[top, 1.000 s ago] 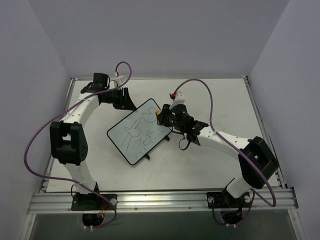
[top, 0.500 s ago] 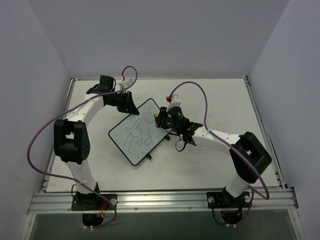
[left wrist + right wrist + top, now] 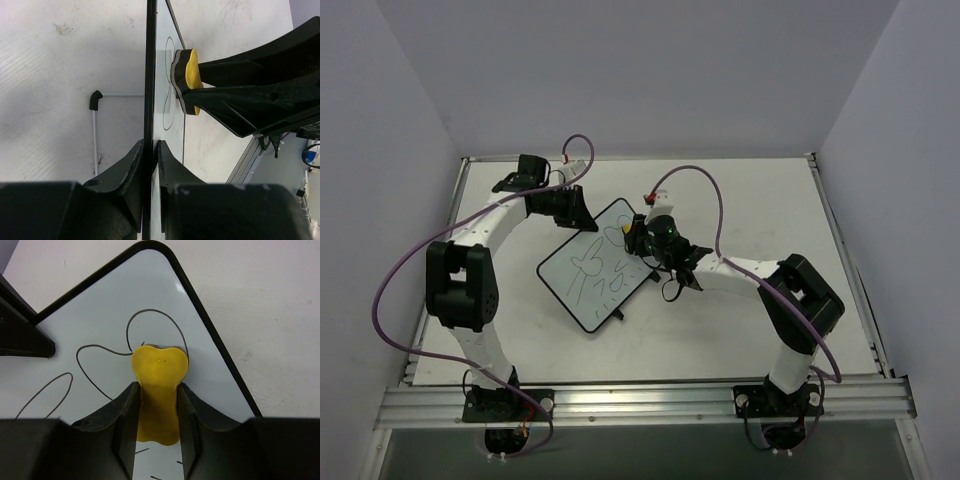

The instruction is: Erase the whiteboard

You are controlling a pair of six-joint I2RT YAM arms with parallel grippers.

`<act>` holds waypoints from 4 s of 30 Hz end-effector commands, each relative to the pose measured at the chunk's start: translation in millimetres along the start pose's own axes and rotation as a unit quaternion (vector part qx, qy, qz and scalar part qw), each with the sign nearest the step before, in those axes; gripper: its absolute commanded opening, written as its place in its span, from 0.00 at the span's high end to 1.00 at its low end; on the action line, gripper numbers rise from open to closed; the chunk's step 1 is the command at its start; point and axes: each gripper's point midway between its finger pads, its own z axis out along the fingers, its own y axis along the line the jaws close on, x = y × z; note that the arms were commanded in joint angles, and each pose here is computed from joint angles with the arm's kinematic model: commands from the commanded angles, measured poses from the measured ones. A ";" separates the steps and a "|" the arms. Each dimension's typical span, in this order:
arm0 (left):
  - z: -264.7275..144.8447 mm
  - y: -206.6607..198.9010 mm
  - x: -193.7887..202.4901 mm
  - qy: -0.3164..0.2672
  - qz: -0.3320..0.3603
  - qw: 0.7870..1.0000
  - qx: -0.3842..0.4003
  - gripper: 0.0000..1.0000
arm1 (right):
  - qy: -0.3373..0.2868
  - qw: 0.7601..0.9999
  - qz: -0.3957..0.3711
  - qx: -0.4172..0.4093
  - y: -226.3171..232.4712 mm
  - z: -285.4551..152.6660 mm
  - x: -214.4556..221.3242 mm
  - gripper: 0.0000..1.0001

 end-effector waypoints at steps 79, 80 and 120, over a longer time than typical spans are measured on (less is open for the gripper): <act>8.1 -6.0 -1.4 -0.038 0.083 0.994 -0.053 0.98 | -0.039 0.999 -0.016 -0.003 34.7 4.2 -6.9 1.00; 9.0 -5.7 -0.5 -0.038 0.083 0.994 -0.053 0.98 | -0.038 0.999 -0.023 -0.011 45.1 3.1 -3.1 1.00; 10.3 -6.9 -2.3 -0.046 0.100 0.991 -0.078 0.98 | 0.014 0.998 -0.057 -0.007 69.4 -10.3 57.8 1.00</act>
